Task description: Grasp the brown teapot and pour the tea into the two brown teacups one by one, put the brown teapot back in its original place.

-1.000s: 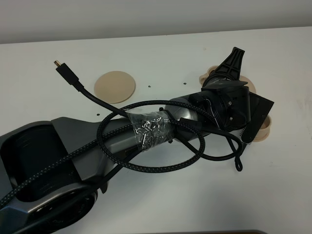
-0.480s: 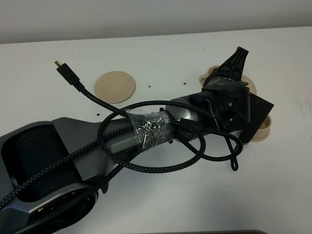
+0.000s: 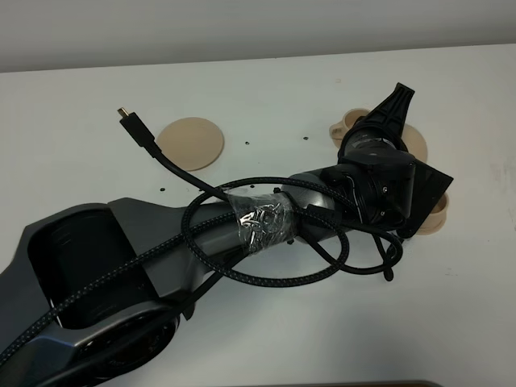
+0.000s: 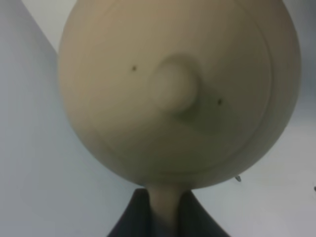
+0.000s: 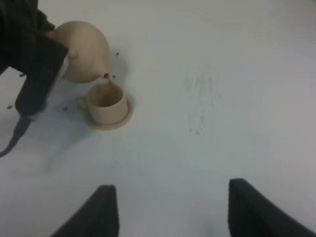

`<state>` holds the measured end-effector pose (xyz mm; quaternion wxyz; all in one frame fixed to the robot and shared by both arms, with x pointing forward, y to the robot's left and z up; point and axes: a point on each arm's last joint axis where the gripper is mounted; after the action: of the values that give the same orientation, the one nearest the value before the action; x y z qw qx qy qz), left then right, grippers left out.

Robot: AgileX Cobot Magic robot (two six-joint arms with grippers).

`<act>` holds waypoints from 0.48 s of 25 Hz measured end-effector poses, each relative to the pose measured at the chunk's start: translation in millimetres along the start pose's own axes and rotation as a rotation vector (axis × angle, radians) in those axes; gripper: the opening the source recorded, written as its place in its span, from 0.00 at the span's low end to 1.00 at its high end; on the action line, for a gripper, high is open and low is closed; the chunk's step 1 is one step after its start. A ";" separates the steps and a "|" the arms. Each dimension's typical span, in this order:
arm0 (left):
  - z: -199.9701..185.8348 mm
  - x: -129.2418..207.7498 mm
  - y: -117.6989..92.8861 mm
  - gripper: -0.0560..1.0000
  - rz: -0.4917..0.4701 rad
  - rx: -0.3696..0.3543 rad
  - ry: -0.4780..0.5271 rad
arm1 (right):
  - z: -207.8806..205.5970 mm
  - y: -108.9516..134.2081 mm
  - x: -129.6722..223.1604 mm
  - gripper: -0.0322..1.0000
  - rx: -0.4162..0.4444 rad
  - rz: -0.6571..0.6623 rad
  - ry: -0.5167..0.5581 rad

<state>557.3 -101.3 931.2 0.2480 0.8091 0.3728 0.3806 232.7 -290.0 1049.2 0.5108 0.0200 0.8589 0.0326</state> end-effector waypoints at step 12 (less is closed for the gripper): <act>-6.0 -8.2 5.6 0.18 0.075 -0.065 -0.008 | 0.0 0.0 0.0 0.49 0.000 0.000 0.000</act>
<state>551.2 -110.5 935.0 0.2613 0.8154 0.3286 0.3986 232.7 -290.0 1049.2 0.5108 0.0200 0.8589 0.0326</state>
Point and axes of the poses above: a point on each arm's last joint axis where the gripper is mounted, z pointing out along that axis toward the gripper, y along the wrist's bending axis when the last joint is at zero, x = y × z, and after that the axes turned 6 degrees about z, right-handed
